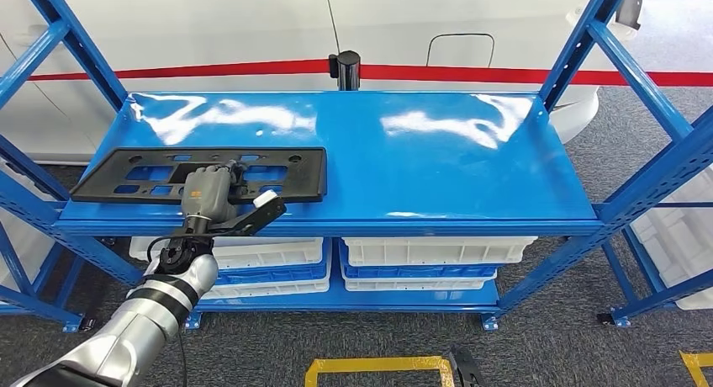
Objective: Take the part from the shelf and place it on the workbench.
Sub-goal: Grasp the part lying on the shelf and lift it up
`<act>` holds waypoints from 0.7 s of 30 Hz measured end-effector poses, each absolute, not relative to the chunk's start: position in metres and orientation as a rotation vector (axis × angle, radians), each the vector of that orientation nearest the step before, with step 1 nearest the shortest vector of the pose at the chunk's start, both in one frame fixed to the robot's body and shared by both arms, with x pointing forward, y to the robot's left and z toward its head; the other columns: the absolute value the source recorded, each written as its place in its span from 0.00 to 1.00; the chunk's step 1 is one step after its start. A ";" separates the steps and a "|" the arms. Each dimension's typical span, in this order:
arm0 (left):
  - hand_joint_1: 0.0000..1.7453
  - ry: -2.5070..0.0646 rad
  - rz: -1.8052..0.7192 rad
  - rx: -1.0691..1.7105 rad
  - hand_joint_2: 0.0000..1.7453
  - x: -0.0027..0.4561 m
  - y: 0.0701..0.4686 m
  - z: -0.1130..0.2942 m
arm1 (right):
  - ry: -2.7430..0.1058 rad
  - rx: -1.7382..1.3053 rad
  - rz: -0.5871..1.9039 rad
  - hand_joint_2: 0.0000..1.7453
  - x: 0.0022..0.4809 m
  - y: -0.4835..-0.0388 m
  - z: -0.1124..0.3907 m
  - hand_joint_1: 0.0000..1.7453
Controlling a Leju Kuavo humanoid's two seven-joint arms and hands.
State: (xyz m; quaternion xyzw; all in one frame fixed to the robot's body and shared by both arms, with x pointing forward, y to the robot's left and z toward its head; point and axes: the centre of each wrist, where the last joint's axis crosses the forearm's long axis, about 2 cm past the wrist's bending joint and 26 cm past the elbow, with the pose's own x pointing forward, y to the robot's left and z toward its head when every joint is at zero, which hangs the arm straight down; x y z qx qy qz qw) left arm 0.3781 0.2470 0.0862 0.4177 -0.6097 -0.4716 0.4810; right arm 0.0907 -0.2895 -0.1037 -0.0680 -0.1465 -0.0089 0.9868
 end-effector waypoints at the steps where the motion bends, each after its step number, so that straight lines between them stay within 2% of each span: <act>1: 1.00 -1.495 -1.149 1.023 1.00 0.378 0.247 0.086 | -0.295 -0.137 -0.017 1.00 0.091 -0.289 -0.104 0.00; 7: 1.00 -1.690 -1.082 1.094 1.00 0.382 0.247 0.098 | -0.297 -0.143 -0.002 1.00 0.091 -0.290 -0.104 0.00; 14: 1.00 -1.972 -1.000 1.205 1.00 0.393 0.235 0.152 | -0.296 -0.148 0.015 1.00 0.092 -0.289 -0.103 0.00; 21: 1.00 -2.108 -0.958 1.266 1.00 0.389 0.228 0.179 | -0.296 -0.145 0.023 1.00 0.094 -0.286 -0.103 0.00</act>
